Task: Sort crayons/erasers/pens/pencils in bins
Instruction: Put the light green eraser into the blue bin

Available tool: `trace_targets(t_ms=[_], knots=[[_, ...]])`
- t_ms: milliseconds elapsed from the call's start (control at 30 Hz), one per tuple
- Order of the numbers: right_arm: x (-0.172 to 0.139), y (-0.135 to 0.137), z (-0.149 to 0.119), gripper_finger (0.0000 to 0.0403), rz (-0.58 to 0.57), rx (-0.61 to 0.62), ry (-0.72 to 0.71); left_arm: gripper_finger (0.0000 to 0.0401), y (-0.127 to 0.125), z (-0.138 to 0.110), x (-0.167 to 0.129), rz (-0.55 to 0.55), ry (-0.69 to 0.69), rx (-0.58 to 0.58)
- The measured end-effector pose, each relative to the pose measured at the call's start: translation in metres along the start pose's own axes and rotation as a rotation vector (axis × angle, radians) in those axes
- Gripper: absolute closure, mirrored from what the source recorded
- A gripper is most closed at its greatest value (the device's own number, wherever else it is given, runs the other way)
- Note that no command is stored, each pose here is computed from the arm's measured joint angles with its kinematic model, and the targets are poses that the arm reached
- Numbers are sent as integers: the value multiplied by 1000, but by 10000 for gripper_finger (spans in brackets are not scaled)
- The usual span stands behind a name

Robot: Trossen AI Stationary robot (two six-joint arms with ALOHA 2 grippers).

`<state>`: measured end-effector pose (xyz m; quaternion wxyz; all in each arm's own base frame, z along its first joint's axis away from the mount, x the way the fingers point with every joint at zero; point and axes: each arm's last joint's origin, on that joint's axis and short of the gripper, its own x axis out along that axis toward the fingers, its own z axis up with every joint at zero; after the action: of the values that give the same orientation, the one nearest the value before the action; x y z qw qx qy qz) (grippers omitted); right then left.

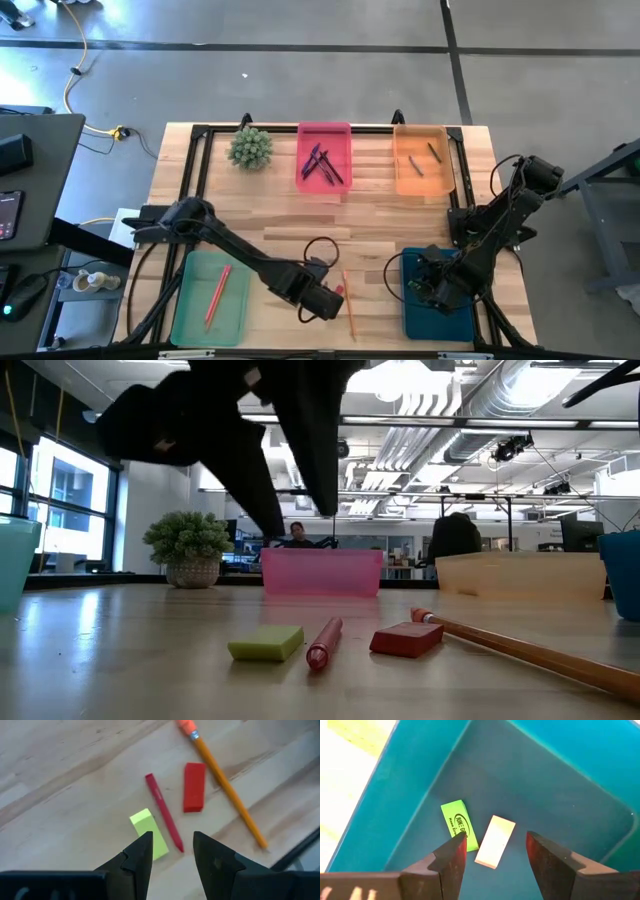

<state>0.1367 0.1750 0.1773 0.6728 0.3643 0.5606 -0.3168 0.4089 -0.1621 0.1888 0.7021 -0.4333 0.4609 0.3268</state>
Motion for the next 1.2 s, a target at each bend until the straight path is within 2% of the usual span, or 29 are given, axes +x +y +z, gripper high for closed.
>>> trace_targets(t_ms=[933, 1200], knots=[[0, 0, 3, 206, -6, 8, -3, 272, 7, -13, 33, 99, 56, -36], [0, 0, 3, 206, -6, 8, -4, 272, 5, -16, 46, 84, 63, -38]])
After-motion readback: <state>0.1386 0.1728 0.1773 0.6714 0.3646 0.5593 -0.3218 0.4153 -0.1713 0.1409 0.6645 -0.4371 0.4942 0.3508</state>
